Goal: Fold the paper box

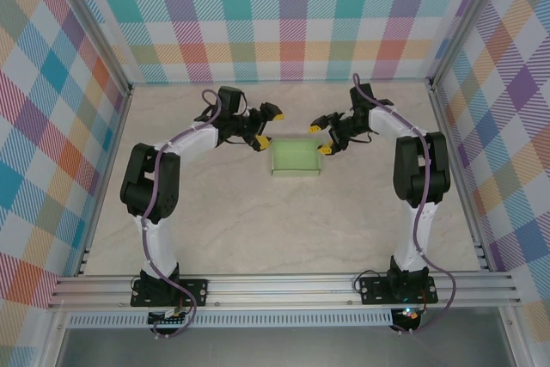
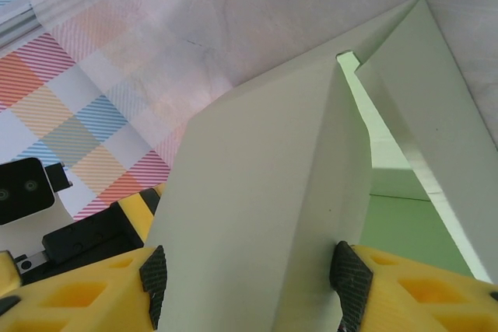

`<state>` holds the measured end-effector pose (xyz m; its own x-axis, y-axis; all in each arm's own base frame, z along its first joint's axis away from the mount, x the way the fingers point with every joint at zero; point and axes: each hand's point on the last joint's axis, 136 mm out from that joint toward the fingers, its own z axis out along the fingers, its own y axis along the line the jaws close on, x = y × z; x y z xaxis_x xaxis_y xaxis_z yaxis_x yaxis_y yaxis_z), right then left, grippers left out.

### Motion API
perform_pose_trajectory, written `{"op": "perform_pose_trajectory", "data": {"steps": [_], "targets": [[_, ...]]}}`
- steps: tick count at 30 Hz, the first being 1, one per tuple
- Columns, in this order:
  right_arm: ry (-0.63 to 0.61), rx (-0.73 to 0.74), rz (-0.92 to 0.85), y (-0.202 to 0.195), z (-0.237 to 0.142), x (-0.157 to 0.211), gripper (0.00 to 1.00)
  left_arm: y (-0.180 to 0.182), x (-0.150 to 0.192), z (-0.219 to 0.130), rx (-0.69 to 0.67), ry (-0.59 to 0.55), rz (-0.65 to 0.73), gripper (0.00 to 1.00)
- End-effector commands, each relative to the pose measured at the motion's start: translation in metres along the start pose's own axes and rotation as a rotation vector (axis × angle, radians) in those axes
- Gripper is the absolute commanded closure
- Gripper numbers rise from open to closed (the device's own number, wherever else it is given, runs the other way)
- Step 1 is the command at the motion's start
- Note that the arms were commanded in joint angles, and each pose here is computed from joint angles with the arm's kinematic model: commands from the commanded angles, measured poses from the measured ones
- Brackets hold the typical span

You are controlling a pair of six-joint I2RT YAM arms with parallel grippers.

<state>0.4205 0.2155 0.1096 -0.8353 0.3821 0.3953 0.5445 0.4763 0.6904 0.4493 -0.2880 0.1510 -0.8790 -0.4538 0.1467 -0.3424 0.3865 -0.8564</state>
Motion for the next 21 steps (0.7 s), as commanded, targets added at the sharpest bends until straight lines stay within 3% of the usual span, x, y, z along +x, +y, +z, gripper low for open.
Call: {"op": "perform_pose_trajectory", "data": {"steps": [1,21], "targets": [[0.05,-0.032,-0.026,0.017,0.003,0.015,0.38,-0.031,0.022,0.007,0.068,0.071,0.039,0.11],[0.049,-0.025,-0.037,0.027,0.0,0.009,0.34,-0.024,0.026,0.021,0.036,0.126,0.054,0.09]]}}
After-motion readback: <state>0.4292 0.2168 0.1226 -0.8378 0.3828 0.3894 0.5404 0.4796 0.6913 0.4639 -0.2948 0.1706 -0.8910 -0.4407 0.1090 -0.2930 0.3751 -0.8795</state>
